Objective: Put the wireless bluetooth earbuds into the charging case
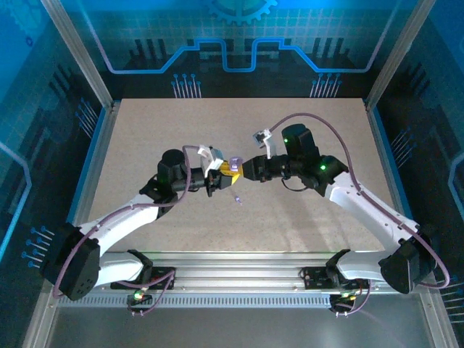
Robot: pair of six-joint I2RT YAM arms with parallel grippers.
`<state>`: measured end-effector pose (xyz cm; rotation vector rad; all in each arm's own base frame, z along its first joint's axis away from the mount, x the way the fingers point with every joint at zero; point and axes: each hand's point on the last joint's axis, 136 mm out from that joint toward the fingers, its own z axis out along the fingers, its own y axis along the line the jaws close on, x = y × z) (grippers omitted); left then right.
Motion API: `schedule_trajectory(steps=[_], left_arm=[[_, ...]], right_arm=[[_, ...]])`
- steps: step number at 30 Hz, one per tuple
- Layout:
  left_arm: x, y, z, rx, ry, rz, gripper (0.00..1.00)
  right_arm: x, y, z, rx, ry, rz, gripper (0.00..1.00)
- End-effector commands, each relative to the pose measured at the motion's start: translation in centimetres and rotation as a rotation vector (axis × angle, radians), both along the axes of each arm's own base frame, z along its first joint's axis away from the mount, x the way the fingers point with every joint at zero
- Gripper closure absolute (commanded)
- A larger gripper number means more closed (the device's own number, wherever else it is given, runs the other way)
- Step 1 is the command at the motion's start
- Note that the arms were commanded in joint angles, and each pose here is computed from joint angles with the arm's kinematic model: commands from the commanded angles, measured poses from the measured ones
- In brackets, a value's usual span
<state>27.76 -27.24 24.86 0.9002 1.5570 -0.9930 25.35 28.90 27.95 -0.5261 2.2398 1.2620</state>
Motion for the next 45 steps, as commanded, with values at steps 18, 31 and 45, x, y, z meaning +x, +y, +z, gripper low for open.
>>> schedule_trajectory(steps=[18, 31, 45], left_arm=[[1.1, 6.1, -0.4, -0.082, 0.102, 0.233, 0.95], [-1.0, 9.7, -1.6, -0.01, 0.141, 0.411, 0.94], [-2.9, 12.2, -2.6, 0.049, 0.147, 0.518, 0.95]], right_arm=[[-0.1, -5.8, -7.7, -0.385, 0.325, -0.35, 0.74], [-0.6, -2.3, -13.6, -0.647, 0.419, -0.172, 0.74], [0.7, 0.4, -18.7, -0.877, 0.389, 0.0, 0.68]])
